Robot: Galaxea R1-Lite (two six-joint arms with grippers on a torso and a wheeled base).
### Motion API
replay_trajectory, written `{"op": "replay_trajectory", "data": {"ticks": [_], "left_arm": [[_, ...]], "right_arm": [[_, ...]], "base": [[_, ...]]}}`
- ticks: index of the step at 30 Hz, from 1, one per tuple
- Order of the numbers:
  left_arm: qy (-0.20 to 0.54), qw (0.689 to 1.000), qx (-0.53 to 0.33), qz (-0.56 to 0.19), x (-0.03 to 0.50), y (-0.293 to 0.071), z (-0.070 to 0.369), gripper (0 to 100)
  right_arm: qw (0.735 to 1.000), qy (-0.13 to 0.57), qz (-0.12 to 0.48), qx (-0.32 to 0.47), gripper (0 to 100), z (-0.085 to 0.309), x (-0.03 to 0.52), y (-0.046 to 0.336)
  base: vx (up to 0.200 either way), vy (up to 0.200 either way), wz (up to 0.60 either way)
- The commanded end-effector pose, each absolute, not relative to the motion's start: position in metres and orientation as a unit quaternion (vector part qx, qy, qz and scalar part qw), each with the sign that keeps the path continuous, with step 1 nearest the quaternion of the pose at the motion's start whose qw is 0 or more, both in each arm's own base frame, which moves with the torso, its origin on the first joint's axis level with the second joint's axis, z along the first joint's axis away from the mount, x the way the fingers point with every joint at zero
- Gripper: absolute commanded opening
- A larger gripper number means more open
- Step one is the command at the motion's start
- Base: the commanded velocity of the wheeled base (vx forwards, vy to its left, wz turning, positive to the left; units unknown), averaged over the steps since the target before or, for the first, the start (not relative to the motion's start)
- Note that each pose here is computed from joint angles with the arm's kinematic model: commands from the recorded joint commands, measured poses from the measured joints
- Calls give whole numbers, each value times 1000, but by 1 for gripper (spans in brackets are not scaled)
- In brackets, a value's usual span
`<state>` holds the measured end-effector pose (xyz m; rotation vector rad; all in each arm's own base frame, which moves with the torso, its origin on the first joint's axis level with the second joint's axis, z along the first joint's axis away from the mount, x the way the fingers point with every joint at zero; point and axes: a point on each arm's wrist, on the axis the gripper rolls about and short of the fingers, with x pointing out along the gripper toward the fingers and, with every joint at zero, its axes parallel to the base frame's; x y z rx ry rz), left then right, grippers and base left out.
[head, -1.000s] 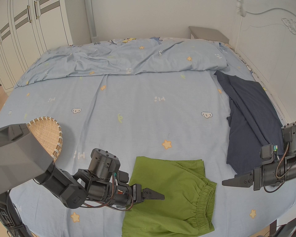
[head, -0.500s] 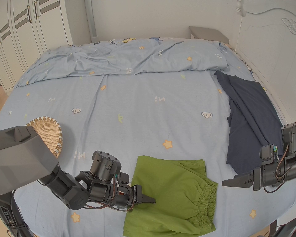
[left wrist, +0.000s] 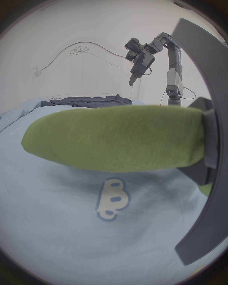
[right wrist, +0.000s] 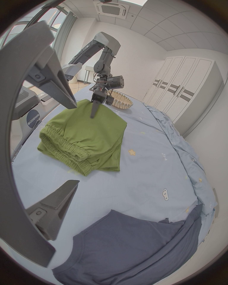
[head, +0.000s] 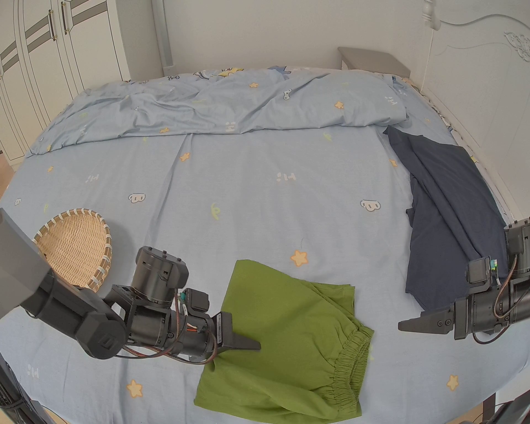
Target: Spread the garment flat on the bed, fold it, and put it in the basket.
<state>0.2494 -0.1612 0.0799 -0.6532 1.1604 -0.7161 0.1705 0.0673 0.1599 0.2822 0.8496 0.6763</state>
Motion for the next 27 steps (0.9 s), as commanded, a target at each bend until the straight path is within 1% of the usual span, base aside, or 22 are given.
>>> {"op": "replay_trajectory", "data": {"ticks": [1,7,10,13,14,19,22,27], "left_arm": [[494,743,-304,-334,251,-153,101,0],[491,746,-301,-334,252,-151,102,0],[482,751,-301,-337,253,-149,112,0],[483,754,-305,-323,259,-143,122,0],[488,755,-303,-315,260,-138,136,0],[495,765,-283,-299,262,-121,162,0],[495,769,-277,-296,261,-116,168,0],[497,768,-272,-300,258,-117,169,0]], "right_arm": [[847,403,320,134,100,160,171,67],[847,402,321,134,100,160,171,67],[847,402,321,135,100,161,171,67],[848,400,320,134,100,161,170,67],[848,400,321,135,100,161,170,67],[849,399,321,134,100,162,170,67],[848,400,320,134,100,161,170,67],[849,399,321,134,100,162,170,67]], "base": [[0,0,0],[0,0,0],[0,0,0],[0,0,0],[0,200,0],[0,200,0],[0,200,0],[0,200,0]]}}
